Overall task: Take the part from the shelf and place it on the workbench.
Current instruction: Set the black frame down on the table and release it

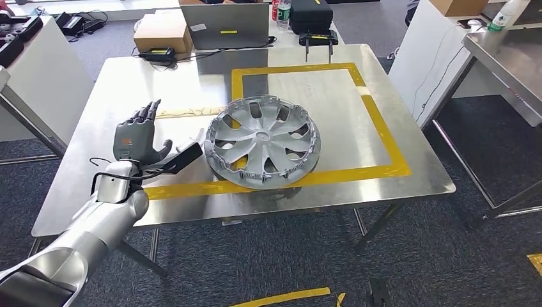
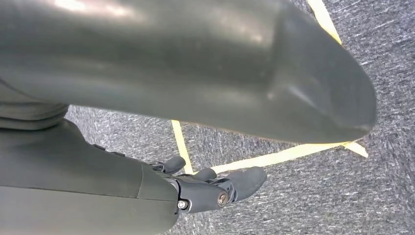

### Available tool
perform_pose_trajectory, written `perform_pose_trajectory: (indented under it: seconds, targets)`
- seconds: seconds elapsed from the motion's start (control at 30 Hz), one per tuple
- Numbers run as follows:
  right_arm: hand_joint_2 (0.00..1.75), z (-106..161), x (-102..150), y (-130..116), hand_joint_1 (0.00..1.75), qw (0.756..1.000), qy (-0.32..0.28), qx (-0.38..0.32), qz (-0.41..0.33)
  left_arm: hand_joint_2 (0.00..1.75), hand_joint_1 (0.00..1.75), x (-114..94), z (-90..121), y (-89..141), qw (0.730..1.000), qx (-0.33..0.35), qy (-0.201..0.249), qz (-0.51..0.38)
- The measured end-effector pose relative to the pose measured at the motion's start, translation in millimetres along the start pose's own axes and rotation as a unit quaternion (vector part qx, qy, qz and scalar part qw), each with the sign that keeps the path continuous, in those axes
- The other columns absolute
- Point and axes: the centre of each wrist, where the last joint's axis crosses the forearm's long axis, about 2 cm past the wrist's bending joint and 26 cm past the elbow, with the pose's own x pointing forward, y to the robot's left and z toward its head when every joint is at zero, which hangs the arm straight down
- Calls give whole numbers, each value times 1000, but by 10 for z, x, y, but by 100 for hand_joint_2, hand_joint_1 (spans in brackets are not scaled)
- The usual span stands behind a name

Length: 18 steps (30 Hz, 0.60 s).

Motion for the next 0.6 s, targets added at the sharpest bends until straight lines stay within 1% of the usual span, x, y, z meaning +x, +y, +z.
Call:
perform_pose_trajectory:
  seconds: [0.27, 0.6]
  targets:
    - [0, -3, 6, -24, 0, 1000, -3, 2, 9, 0, 0, -58, 14, -3, 1000, -4, 3, -10]
    - [0, -4, 8, -30, 0, 1000, -3, 2, 13, 0, 0, -80, 21, -5, 1000, -4, 7, -13]
